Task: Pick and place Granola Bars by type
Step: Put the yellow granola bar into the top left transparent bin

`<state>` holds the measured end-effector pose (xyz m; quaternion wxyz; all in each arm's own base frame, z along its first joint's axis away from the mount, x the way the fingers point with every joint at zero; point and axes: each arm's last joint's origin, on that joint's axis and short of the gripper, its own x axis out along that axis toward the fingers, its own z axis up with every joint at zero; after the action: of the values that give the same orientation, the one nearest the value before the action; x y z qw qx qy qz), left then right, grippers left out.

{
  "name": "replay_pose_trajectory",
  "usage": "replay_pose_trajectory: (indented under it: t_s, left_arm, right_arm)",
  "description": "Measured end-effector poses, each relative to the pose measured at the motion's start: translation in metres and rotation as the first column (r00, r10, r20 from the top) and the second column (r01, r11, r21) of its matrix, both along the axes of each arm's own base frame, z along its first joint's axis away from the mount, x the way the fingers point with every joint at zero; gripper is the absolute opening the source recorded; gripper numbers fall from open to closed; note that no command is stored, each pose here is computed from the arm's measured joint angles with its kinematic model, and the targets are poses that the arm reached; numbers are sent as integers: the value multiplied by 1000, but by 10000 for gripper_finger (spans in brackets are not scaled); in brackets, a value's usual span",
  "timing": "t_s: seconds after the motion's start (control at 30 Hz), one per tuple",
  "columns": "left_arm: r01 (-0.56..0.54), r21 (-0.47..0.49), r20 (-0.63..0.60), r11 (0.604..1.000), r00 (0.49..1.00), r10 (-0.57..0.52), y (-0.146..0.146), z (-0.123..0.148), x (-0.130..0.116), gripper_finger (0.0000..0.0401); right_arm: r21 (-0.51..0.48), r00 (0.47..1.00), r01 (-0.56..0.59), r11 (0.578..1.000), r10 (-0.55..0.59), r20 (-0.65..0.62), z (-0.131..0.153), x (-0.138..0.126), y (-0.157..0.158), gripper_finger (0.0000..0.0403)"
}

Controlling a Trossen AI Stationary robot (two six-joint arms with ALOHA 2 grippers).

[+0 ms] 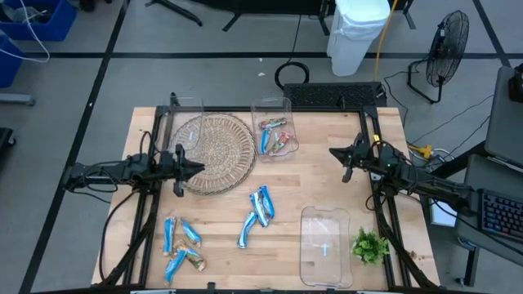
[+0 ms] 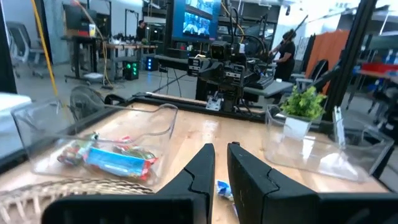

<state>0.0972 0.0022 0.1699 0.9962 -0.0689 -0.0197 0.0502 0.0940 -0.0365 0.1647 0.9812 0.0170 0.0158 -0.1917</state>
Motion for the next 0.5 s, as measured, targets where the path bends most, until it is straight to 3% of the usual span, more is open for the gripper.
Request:
replay_pose_trajectory:
  t_s: [0.3,0.5]
  left_arm:
    - [-1,28,-2,1000,1000,1,0,0,0,49]
    - [14,-117,37,993,999,-9,0,2,0,49]
  right_arm:
    - [142,998,3,990,-10,55,0,0,0,0]
    - [140,998,4,990,-11,55,0,0,0,0]
